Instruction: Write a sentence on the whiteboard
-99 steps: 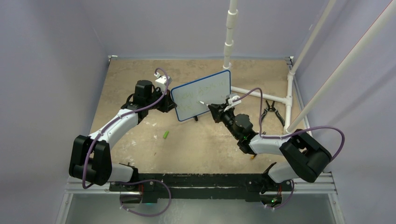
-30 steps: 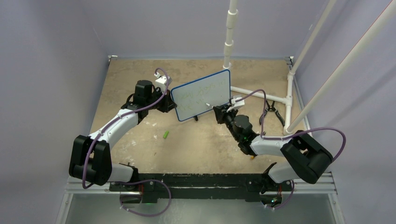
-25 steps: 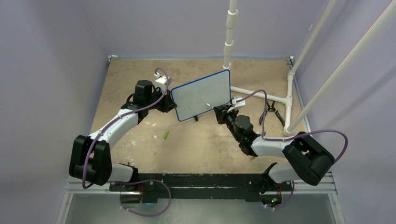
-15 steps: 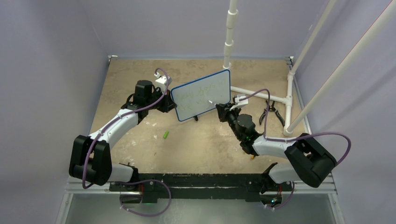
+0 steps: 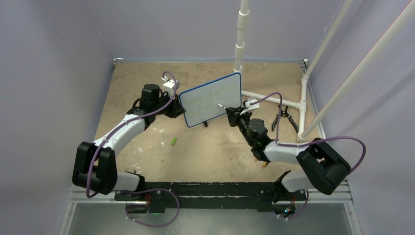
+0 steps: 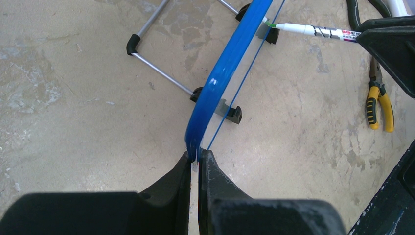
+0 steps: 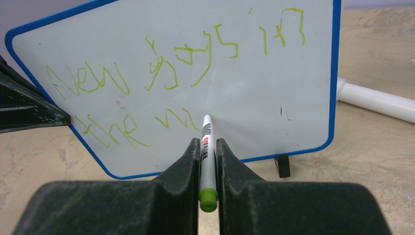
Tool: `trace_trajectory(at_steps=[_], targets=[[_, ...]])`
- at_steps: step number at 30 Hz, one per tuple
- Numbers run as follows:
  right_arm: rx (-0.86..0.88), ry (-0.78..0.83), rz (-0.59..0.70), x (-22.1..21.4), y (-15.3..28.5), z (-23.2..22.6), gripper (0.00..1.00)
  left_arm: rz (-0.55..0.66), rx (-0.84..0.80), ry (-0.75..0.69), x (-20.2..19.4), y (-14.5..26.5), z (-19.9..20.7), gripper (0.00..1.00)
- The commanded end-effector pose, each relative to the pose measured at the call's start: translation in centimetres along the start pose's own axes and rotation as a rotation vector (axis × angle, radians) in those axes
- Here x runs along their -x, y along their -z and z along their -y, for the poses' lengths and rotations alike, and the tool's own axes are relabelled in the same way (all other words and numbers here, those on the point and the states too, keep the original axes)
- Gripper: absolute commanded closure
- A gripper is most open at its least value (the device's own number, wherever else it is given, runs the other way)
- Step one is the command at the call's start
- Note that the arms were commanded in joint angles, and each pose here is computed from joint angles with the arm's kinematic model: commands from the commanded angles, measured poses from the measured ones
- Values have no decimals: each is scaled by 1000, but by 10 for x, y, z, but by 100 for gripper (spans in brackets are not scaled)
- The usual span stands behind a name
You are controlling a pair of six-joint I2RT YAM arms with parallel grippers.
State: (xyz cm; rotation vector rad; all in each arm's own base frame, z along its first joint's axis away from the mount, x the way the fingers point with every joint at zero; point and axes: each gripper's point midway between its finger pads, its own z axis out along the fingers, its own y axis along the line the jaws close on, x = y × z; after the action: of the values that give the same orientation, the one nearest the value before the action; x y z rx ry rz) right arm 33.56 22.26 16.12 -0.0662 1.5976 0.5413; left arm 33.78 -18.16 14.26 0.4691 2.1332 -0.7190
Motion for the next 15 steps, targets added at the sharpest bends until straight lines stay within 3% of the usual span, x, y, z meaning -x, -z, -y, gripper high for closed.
trace_trajectory(at_steps=[1,15], targets=[[56,9,118,38,-6,-14,100,68,-25,-33,25,7,10,100],[16,-4,-8,0,-2,-3,100,75,-29,-34,27,9,12,100]])
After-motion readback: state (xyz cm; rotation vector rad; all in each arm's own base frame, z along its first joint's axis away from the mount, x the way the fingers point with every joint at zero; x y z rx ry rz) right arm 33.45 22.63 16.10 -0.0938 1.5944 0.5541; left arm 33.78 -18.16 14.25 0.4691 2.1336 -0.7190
